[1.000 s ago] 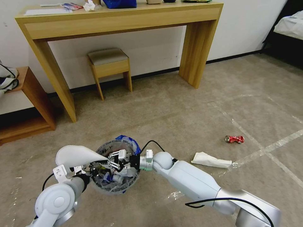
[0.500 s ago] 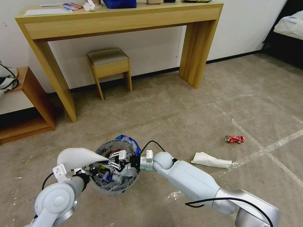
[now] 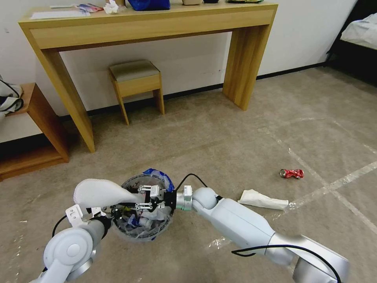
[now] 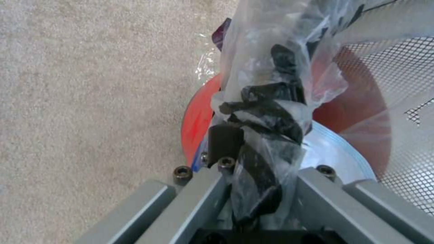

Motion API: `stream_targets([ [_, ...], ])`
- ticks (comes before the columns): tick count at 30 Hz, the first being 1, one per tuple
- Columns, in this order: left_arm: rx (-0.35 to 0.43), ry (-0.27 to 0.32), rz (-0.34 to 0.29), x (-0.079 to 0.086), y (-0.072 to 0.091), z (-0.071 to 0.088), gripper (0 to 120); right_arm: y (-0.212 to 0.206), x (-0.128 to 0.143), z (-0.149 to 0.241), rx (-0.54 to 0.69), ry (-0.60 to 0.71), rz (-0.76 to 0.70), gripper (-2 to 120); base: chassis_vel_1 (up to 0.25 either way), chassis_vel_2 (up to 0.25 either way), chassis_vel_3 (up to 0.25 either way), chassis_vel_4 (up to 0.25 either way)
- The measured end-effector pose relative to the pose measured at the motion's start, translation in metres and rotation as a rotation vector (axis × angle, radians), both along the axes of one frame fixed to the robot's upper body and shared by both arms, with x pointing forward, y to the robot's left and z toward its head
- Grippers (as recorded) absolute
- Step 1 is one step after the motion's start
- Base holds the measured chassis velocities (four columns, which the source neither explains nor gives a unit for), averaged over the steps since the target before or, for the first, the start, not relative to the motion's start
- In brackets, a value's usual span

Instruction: Pick up the trash bin and place the garbage on the floor into it.

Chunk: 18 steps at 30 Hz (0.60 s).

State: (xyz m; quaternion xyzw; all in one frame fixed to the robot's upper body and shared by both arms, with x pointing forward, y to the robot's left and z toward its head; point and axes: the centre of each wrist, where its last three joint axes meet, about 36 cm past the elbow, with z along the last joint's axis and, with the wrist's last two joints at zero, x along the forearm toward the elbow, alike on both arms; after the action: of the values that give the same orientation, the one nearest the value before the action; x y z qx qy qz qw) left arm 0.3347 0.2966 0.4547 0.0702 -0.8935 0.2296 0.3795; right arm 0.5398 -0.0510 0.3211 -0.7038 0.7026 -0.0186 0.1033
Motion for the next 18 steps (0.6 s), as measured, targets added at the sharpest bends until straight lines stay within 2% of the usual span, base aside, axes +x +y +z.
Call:
stream_targets([
  [2,0.000,0.000,0.000,0.000,0.000,0.000,0,-0.004,0.000,-0.001,-0.003,0.000,-0.003,74,0.000,0.000,0.000,0.000],
  [5,0.000,0.000,0.000,0.000,0.000,0.000,0,-0.006,-0.001,-0.002,-0.006,0.001,-0.003,79,0.000,0.000,0.000,0.000],
  [7,0.002,0.000,0.001,0.001,0.000,0.000,0,-0.009,-0.001,-0.001,-0.009,-0.003,-0.002,90,0.000,0.000,0.000,0.000],
  [18,0.007,0.001,0.002,0.002,0.001,0.000,0,-0.022,0.005,0.008,-0.012,-0.023,-0.015,93,0.000,0.000,0.000,0.000],
])
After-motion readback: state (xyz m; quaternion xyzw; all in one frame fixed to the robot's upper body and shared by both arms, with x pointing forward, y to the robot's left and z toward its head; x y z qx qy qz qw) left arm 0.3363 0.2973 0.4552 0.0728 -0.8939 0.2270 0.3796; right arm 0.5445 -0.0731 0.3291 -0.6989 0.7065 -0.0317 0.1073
